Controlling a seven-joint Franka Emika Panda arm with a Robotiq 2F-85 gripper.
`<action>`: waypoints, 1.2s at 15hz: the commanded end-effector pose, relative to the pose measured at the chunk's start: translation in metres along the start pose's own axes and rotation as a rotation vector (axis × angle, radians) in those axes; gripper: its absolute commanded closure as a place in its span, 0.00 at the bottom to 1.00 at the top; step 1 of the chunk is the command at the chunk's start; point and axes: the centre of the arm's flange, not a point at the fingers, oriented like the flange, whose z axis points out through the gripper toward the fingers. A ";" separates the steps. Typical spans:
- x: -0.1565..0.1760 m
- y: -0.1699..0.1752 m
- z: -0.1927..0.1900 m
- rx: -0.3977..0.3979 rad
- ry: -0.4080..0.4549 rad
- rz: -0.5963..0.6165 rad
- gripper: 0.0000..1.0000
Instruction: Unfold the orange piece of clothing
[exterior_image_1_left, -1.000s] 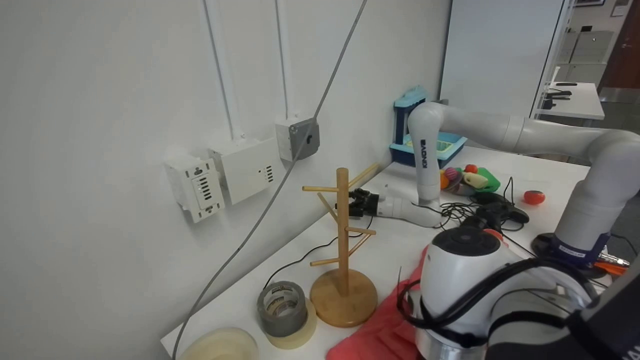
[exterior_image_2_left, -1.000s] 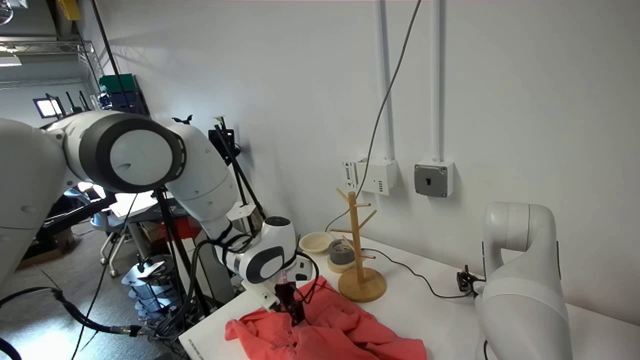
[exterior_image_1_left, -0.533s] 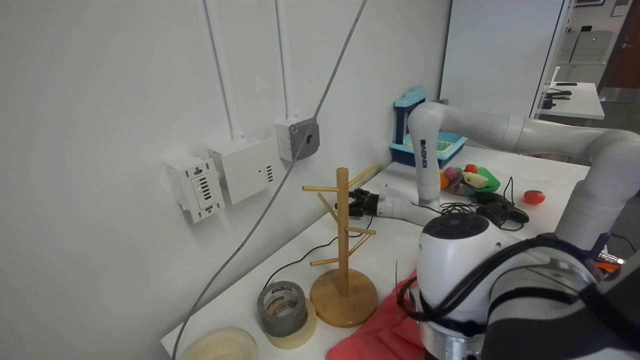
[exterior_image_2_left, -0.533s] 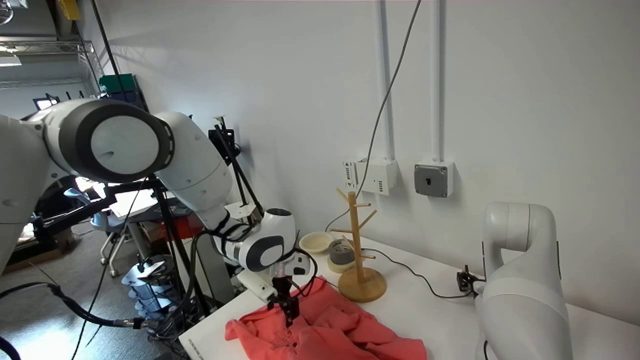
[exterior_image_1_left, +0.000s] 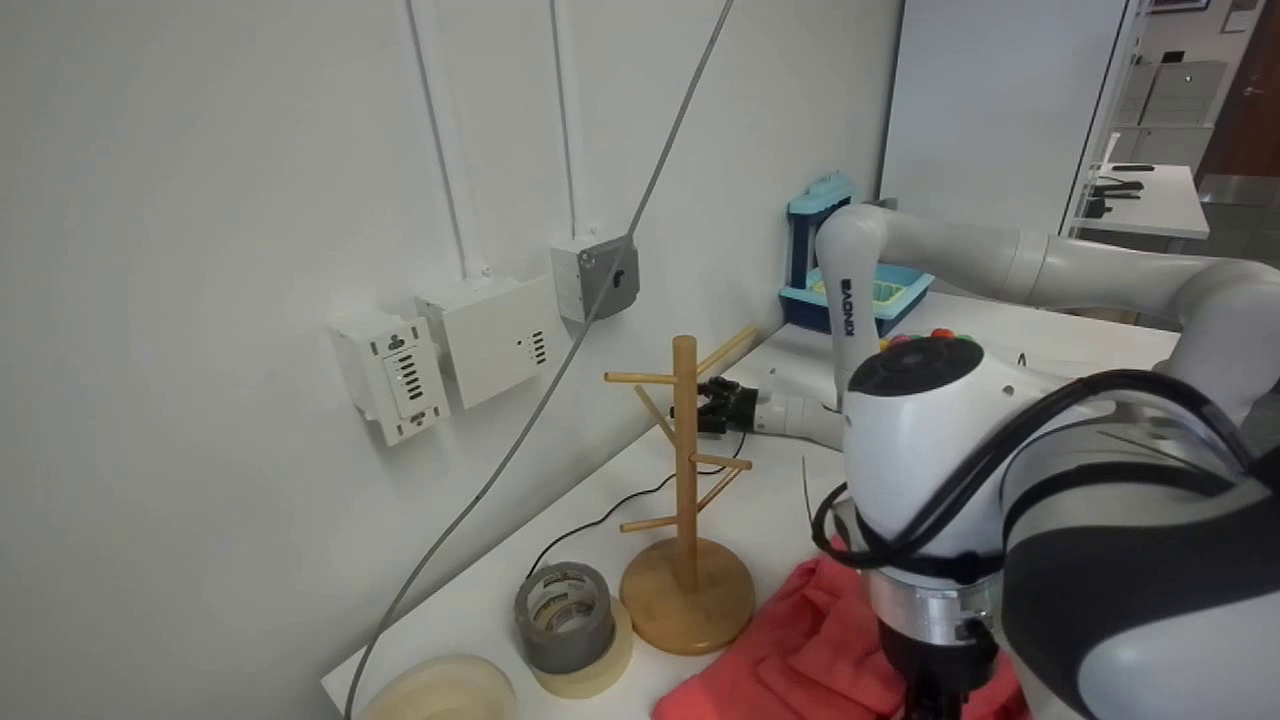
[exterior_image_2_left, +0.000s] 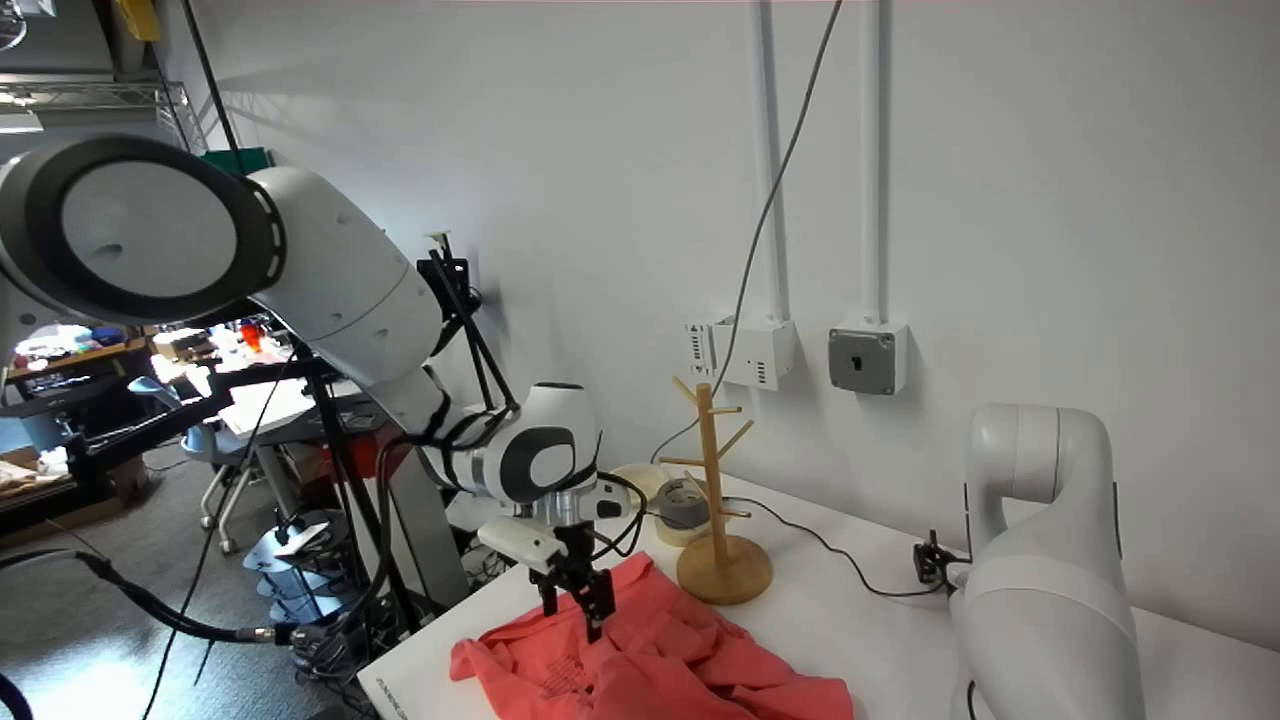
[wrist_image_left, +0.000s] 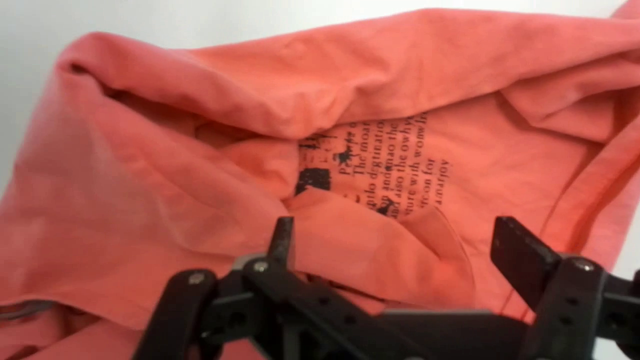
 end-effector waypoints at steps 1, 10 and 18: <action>-0.016 0.020 0.007 -0.110 -0.023 0.011 0.00; -0.024 0.033 0.032 -0.214 -0.053 -0.021 0.42; -0.029 0.039 0.035 -0.224 -0.067 -0.040 1.00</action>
